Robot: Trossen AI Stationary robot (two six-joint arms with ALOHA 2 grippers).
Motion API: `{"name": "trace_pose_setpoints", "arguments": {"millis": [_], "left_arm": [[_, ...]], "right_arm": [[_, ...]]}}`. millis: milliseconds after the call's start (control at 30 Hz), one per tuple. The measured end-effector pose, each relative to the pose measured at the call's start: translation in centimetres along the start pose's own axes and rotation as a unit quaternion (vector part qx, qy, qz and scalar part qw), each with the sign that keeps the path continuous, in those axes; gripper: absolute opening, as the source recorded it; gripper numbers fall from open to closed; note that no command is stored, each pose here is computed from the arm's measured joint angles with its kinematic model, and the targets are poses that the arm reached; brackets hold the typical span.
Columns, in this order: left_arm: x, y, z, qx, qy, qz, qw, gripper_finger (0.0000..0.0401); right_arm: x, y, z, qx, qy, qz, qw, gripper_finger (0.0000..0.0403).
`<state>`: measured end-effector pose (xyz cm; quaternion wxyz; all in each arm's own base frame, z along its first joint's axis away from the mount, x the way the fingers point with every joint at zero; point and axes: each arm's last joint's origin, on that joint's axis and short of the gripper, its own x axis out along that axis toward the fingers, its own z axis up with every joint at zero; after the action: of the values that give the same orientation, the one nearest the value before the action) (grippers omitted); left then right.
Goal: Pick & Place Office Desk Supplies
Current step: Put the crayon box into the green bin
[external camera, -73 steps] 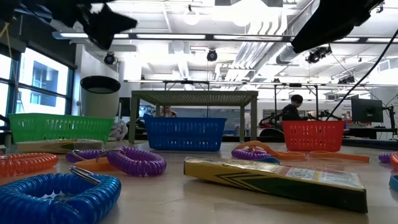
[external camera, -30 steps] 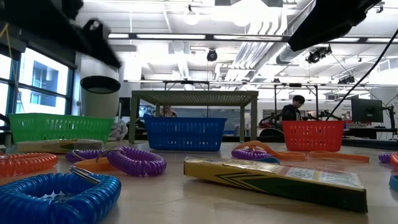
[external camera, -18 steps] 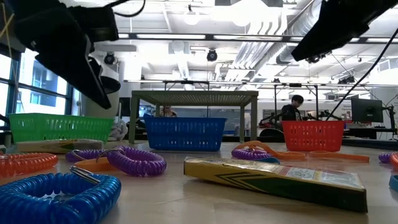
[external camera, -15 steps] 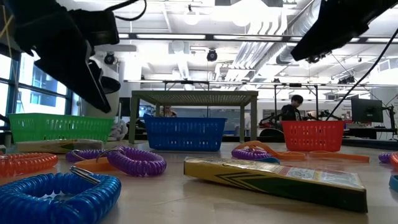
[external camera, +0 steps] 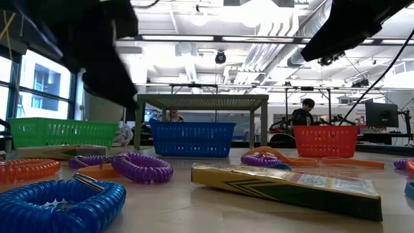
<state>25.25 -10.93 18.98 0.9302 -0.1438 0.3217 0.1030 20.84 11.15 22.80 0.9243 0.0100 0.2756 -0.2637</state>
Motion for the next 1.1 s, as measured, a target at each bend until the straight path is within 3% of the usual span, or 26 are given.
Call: {"name": "trace_pose_setpoints", "arguments": {"millis": [267, 433, 500, 667, 900, 1100], "left_arm": [[0.4, 0.0, 2.5, -0.028, -0.090, -0.038, 0.995, 0.0362], [0.6, 0.5, 2.6, -0.016, -0.082, -0.023, 0.996, 0.0362], [0.7, 0.6, 2.3, 0.030, -0.062, -0.027, 0.997, 0.0362], [0.6, 0.4, 1.2, 0.159, 0.022, -0.117, 0.980, 0.0362], [0.5, 0.7, 0.2, 0.135, 0.096, -0.147, 0.975, 0.0362], [0.5, 1.7, -0.7, 0.103, 0.158, -0.104, 0.976, 0.0362]], "right_arm": [[0.1, -0.1, 0.1, -0.012, -0.009, -0.011, 1.000, 0.0210], [0.4, -0.3, 0.3, -0.010, -0.008, -0.018, 1.000, 0.0210], [0.4, -0.3, 0.3, -0.017, -0.007, -0.018, 1.000, 0.0210], [0.4, -0.3, 0.3, -0.025, -0.007, -0.017, 1.000, 0.0210], [0.5, -0.4, 0.4, -0.030, -0.008, -0.020, 0.999, 0.0210], [0.5, -0.4, 0.4, -0.029, -0.011, -0.024, 0.999, 0.0210]]}}
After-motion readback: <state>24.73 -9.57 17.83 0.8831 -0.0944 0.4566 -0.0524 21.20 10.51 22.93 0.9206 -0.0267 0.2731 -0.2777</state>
